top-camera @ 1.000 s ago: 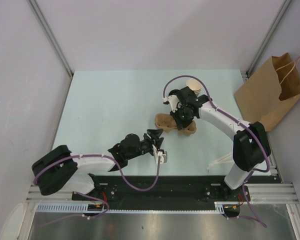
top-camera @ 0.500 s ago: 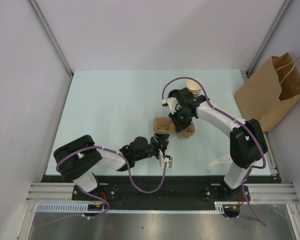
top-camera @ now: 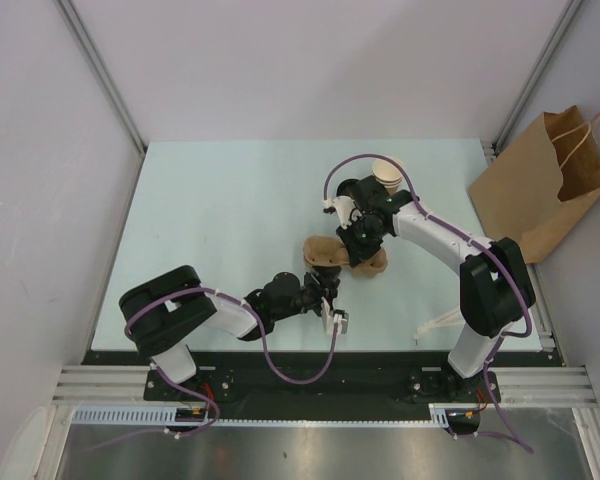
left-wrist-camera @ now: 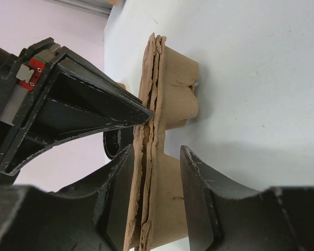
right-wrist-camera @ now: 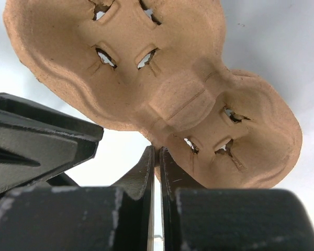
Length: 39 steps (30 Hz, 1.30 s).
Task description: Pack the takeout coffee
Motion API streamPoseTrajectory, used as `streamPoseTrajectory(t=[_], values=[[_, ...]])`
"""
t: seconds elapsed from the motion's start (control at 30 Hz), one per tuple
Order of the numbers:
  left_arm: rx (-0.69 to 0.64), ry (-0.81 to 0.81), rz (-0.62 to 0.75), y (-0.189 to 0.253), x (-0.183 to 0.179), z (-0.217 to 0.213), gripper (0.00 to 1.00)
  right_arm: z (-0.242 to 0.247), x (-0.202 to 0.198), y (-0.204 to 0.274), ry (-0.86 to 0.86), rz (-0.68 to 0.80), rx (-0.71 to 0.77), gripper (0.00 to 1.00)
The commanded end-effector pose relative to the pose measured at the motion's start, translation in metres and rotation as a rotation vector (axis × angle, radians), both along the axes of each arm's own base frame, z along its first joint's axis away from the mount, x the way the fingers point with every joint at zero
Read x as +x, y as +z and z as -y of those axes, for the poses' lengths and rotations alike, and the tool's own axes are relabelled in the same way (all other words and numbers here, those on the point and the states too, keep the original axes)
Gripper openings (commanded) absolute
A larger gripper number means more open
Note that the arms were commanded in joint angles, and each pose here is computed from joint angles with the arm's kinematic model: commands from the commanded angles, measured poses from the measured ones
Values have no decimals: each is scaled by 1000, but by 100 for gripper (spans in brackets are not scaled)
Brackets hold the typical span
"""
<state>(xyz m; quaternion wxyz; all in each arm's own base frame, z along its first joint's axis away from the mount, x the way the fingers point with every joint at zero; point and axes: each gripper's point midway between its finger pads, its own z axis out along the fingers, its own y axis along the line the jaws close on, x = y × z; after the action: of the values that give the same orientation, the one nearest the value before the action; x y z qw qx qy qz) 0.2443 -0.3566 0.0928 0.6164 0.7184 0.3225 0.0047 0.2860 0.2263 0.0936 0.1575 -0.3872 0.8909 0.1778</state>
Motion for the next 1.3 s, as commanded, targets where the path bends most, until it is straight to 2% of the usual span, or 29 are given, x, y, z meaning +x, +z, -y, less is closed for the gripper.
streamPoseTrajectory(t=[0.0,0.3,0.53,0.73,1.07,1.2,1.27], values=[[-1,9,25,0,5,-3,45,-11,5,21,4,11,76,4],[27,74,16,-15,24,-11,44,-8,5,29,-7,-18,123,3],[37,85,10,-19,24,-15,43,-8,6,33,-13,-29,149,0],[2,73,10,0,17,-14,45,-10,16,53,-17,58,170,0],[28,37,-17,-7,10,-8,45,-8,24,81,8,190,159,0],[-32,44,-31,16,5,-9,50,-9,26,89,15,243,150,0],[-98,41,-65,51,-3,-10,54,-12,27,99,24,283,156,0]])
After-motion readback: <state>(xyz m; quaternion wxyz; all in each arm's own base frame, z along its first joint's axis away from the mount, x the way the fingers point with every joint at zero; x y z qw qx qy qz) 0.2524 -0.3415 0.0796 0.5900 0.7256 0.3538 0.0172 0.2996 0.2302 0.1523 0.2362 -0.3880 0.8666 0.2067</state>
